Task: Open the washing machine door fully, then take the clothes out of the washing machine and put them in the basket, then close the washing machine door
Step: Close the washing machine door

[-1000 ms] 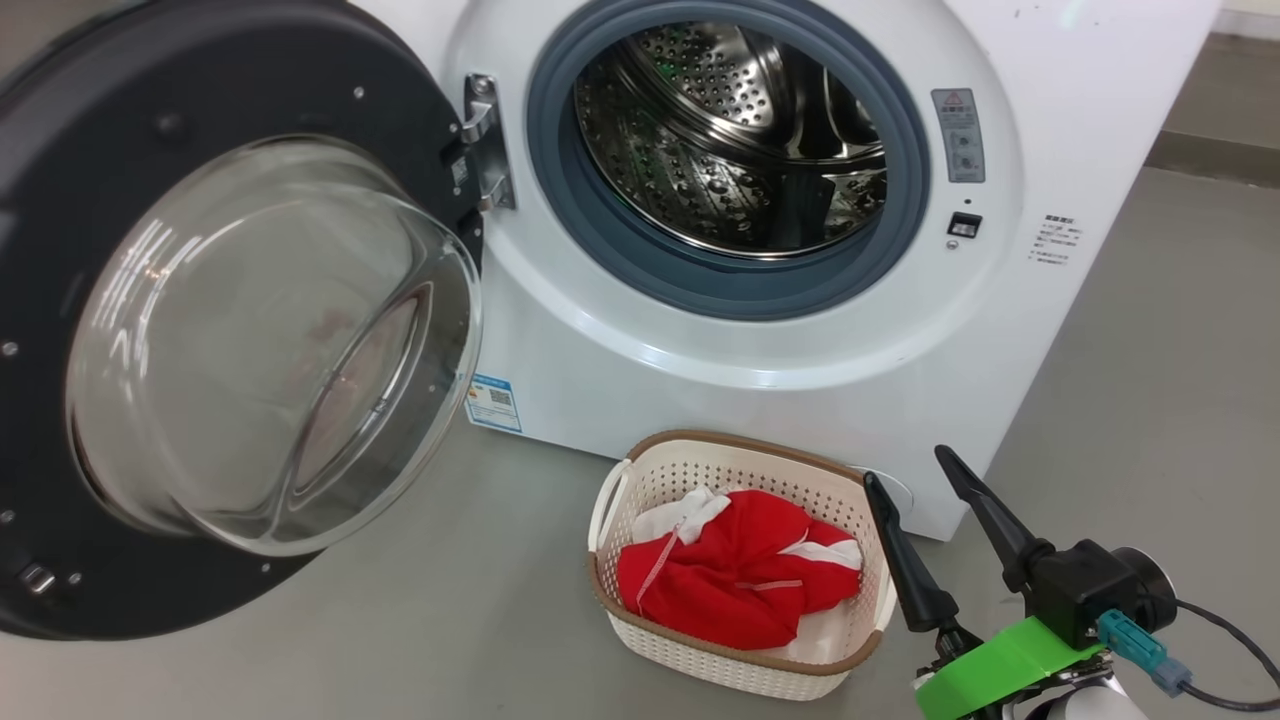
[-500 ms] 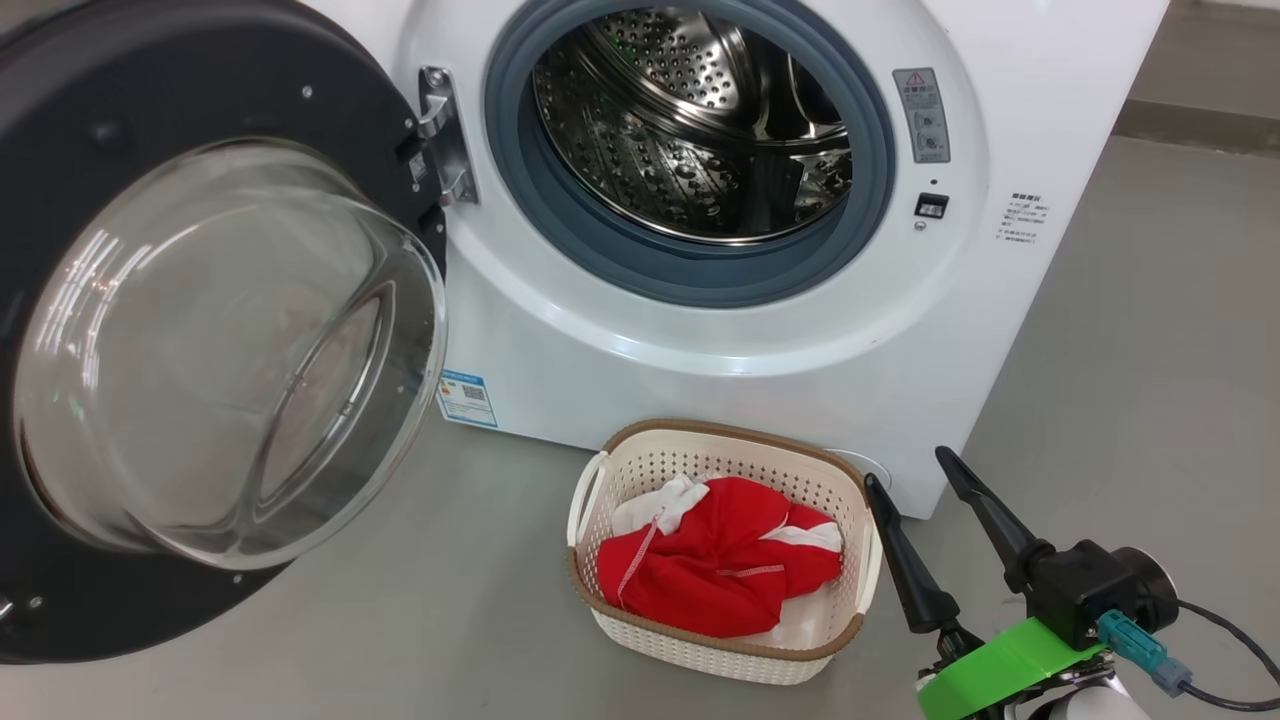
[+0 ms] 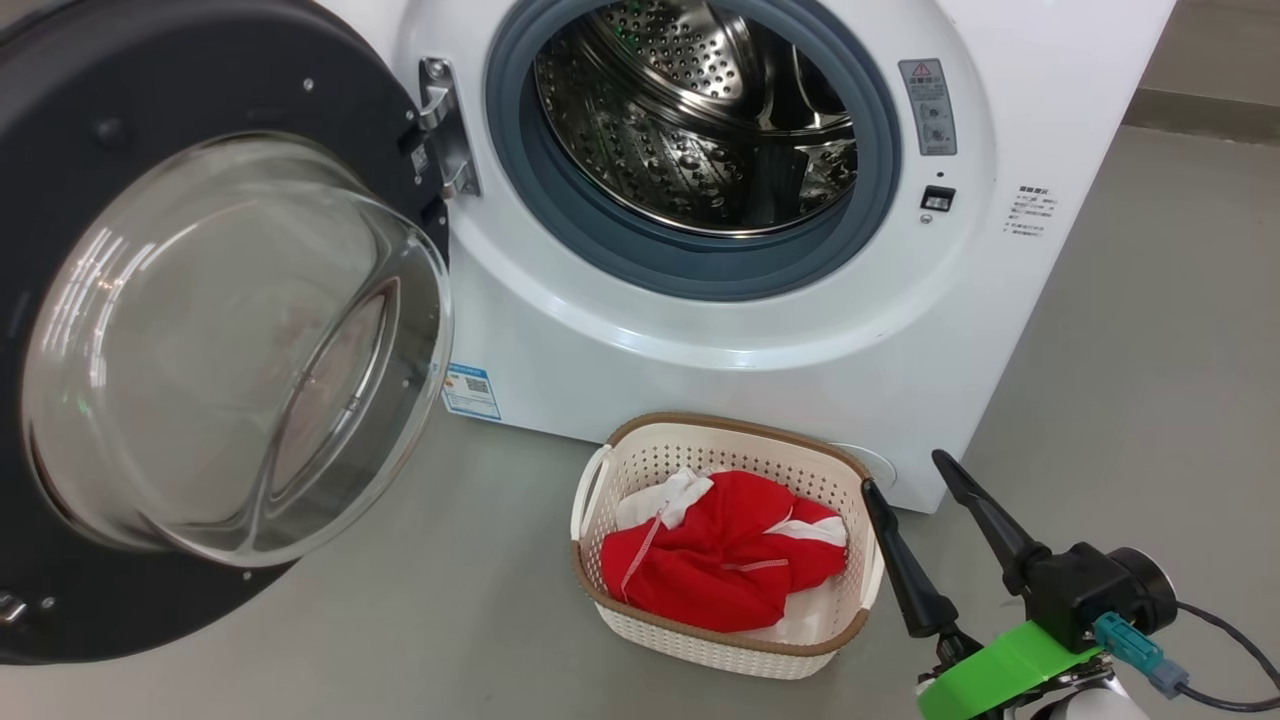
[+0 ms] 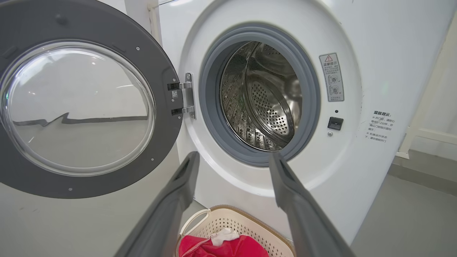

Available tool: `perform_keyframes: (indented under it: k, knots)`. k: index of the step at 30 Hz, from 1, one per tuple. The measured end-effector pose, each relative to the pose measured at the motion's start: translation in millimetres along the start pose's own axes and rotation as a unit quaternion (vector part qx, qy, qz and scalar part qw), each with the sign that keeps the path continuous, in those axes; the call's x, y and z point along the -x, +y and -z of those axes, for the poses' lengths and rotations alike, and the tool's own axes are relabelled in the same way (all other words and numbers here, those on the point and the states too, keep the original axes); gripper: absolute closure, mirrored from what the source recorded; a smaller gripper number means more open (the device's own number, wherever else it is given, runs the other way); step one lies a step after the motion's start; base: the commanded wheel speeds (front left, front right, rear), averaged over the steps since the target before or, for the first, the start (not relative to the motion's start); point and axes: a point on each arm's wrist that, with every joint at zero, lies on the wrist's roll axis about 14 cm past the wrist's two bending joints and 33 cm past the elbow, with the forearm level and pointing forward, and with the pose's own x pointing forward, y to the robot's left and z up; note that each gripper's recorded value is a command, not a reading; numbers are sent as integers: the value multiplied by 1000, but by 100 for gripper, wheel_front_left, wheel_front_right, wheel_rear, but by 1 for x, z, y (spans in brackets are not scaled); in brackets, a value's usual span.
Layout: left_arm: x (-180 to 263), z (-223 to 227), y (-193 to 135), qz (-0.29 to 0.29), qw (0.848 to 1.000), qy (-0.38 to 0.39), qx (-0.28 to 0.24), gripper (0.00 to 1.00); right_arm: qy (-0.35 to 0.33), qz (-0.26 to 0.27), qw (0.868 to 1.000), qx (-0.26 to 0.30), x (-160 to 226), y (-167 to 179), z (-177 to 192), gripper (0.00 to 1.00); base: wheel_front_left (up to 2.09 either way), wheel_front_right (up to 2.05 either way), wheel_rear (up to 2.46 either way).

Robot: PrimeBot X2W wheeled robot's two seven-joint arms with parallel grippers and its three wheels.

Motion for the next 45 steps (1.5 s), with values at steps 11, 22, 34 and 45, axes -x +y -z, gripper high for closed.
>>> perform_keyframes:
  k: [11,22,34,45]
  knots:
    - [7,10,-10,67,996,24,56,100,-5,-9,1000,-6,-3,11,-3,0,0,0,0]
    - [13,26,-27,120,987,49,94,100,-5,-8,1000,-10,-4,11,-2,0,0,0,0]
    - [34,67,-50,170,976,86,104,100,-8,-1,1000,-12,-5,7,-4,0,0,0,0]
    - [53,99,-72,191,969,131,90,100,-8,13,1000,-13,0,-1,-3,0,0,0,0]
